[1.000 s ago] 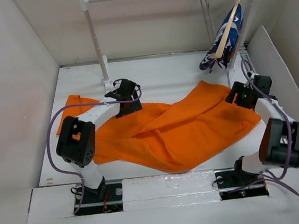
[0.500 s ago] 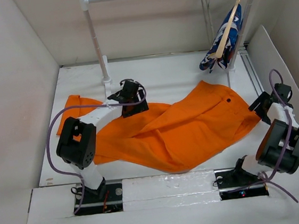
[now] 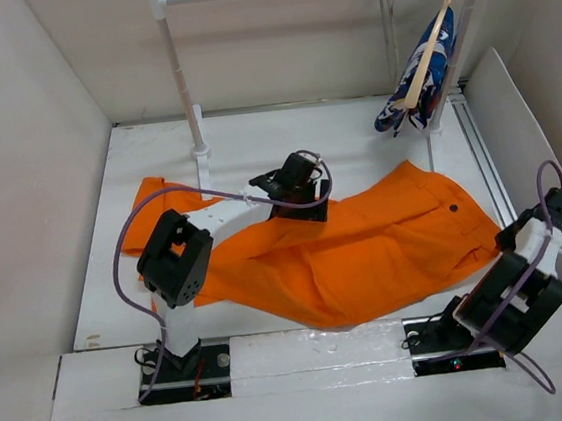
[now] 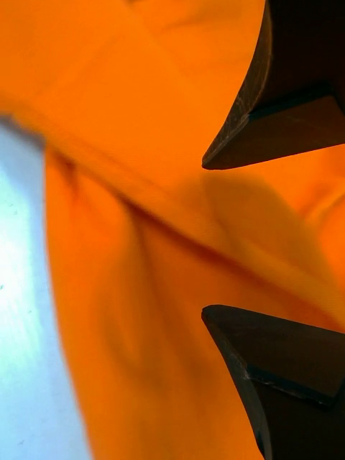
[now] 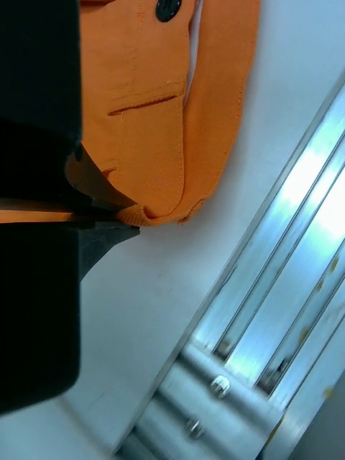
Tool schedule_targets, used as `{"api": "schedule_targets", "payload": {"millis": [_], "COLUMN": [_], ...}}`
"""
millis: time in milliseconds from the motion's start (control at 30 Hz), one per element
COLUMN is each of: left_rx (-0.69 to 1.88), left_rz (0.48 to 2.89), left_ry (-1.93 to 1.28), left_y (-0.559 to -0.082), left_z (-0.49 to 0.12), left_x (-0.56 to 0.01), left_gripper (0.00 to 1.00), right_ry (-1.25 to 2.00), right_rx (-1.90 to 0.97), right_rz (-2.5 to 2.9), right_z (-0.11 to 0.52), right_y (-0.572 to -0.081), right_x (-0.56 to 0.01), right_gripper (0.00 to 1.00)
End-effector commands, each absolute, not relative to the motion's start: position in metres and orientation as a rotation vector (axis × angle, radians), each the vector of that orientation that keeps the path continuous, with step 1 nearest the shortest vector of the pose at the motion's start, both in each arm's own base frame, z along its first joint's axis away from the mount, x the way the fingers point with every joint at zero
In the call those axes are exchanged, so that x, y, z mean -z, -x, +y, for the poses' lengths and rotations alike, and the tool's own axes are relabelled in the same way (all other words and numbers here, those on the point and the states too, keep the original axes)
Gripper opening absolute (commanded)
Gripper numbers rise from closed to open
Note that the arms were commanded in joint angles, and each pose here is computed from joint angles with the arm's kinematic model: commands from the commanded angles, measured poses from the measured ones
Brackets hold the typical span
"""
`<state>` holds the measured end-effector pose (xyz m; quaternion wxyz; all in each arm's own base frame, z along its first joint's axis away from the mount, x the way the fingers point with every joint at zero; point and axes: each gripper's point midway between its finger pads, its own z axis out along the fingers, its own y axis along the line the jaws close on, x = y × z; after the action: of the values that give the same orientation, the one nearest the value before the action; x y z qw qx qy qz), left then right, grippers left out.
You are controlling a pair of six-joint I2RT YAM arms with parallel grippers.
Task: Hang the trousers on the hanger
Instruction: Flatten out the trousers at the center of the board.
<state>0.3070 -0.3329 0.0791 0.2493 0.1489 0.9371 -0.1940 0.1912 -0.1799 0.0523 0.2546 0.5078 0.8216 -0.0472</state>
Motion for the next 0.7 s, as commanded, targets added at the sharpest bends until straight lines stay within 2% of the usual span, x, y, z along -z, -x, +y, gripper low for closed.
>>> {"api": "schedule_targets", "payload": {"millis": [0,67,100,133,167,200,233,267,300,333,367,400,433,500,533,567,633,667], "left_rx": [0.452,0.462,0.477,0.504,0.583,0.577,0.613,0.679,0.693,0.712,0.728,0.730,0.721,0.718,0.719,0.731,0.757,0.763], "left_rz": [2.537,2.531,2.535,2.547,2.569,2.581,2.582,2.575,2.581,2.575,2.571,2.567,2.565,2.543,2.536,2.523,2.508,2.523], "left_ry": [-0.449,-0.473,-0.516,-0.539,-0.569,-0.571,-0.581,-0.598,-0.603,-0.601,-0.604,-0.601,-0.602,-0.597,-0.584,-0.581,-0.569,-0.551], "left_y": [-0.324,-0.327,-0.324,-0.320,-0.310,-0.308,-0.304,-0.299,-0.295,-0.294,-0.292,-0.292,-0.293,-0.295,-0.295,-0.296,-0.295,-0.293], "left_z": [-0.331,-0.336,-0.338,-0.340,-0.348,-0.346,-0.349,-0.355,-0.354,-0.356,-0.357,-0.357,-0.356,-0.355,-0.355,-0.356,-0.358,-0.358], "left_x": [-0.080,-0.084,-0.080,-0.077,-0.073,-0.069,-0.068,-0.070,-0.068,-0.071,-0.073,-0.076,-0.078,-0.089,-0.093,-0.098,-0.109,-0.109], "left_gripper": [0.73,0.74,0.73,0.73,0.71,0.67,0.61,0.50,0.35,0.11,0.00,0.00,0.00,0.00,0.00,0.00,0.00,0.00], "right_ry": [-1.444,-1.400,-1.421,-1.389,-1.322,-1.309,-1.271,-1.202,-1.129,-0.980,-0.855,-0.756,-0.586,-0.359,-0.279,-0.106,0.037,0.129], "right_rx": [0.269,0.267,0.260,0.256,0.269,0.265,0.302,0.309,0.307,0.212,0.166,0.072,-0.126,-0.218,-0.247,-0.249,-0.322,-0.344], "right_rz": [2.286,2.290,2.316,2.313,2.322,2.329,2.301,2.311,2.303,2.281,2.238,2.191,2.162,2.168,2.177,2.151,2.174,2.164], "right_z": [-0.172,-0.168,-0.162,-0.164,-0.169,-0.167,-0.176,-0.179,-0.182,-0.173,-0.175,-0.168,-0.137,-0.123,-0.112,-0.091,-0.070,-0.054], "right_y": [-0.143,-0.142,-0.138,-0.142,-0.145,-0.147,-0.154,-0.162,-0.173,-0.202,-0.229,-0.254,-0.286,-0.327,-0.342,-0.369,-0.399,-0.412], "right_x": [-0.057,-0.069,-0.070,-0.076,-0.090,-0.090,-0.109,-0.118,-0.129,-0.148,-0.157,-0.166,-0.172,-0.170,-0.168,-0.180,-0.160,-0.156], "right_gripper": [0.00,0.01,0.07,0.21,0.58,0.59,0.77,0.82,0.85,0.87,0.86,0.83,0.74,0.66,0.52,0.42,0.21,0.21]}}
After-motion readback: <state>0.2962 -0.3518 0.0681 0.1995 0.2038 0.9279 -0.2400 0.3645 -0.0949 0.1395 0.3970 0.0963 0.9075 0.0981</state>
